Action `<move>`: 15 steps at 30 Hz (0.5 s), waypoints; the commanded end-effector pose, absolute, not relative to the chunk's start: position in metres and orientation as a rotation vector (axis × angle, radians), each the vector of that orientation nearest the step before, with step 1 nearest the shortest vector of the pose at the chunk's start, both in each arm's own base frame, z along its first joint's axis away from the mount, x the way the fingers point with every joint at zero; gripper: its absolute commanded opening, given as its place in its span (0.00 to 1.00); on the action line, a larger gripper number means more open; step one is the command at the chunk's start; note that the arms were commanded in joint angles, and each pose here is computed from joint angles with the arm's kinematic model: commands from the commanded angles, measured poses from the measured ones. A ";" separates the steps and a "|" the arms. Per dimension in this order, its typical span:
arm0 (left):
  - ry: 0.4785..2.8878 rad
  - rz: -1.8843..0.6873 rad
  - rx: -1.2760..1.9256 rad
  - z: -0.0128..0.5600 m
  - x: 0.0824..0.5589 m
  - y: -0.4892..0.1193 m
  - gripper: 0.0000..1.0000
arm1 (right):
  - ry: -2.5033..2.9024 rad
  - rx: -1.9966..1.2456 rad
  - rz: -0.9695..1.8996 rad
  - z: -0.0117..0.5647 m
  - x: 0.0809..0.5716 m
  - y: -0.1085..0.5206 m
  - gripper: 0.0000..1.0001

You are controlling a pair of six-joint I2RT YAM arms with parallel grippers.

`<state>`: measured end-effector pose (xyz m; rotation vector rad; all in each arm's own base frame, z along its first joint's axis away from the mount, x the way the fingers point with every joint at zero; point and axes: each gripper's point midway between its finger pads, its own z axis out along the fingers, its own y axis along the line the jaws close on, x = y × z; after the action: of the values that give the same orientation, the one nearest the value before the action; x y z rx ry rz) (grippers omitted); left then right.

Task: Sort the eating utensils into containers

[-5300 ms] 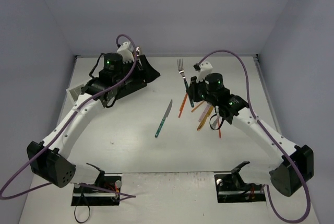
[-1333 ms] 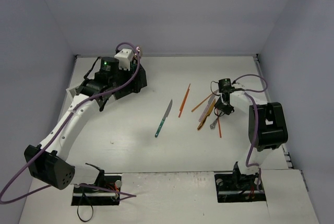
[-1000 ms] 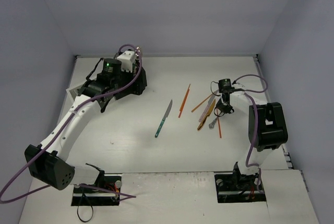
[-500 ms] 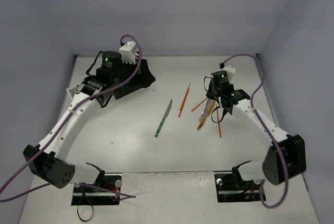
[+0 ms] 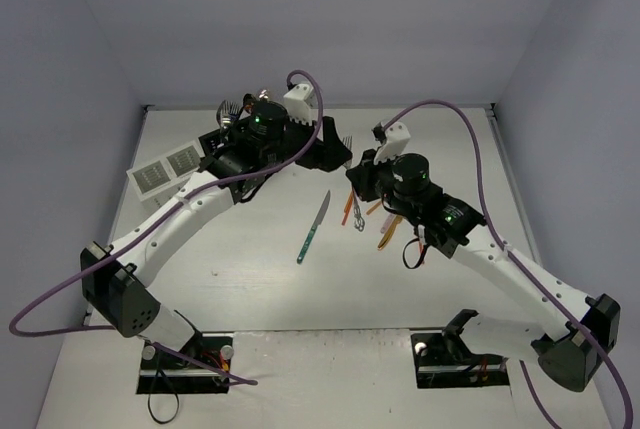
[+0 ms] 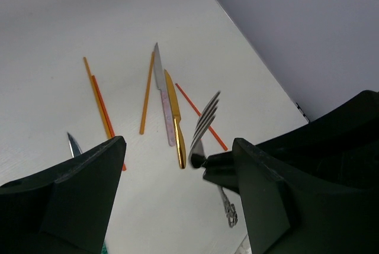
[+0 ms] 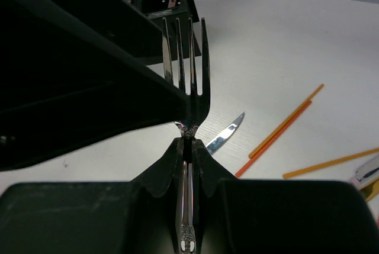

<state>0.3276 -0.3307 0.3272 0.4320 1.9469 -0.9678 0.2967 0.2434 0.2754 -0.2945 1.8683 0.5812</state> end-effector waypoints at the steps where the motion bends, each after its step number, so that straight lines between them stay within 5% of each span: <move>1: 1.746 -0.955 0.433 0.387 0.335 -0.336 0.69 | 1.723 -0.330 0.653 0.313 0.298 0.263 0.00; 4: 1.761 -0.925 0.449 0.381 0.334 -0.337 0.58 | 1.711 -0.333 0.663 0.317 0.297 0.265 0.00; 12: 1.722 -0.870 0.491 0.378 0.333 -0.337 0.03 | 1.706 -0.347 0.676 0.318 0.298 0.271 0.00; 15: 1.696 -0.835 0.526 0.380 0.332 -0.333 0.00 | 1.709 -0.349 0.675 0.318 0.299 0.272 0.23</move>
<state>0.3325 -0.3370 0.3293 0.5042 1.8854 -0.8484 0.2926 0.2595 0.2799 -0.3580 1.8305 0.6150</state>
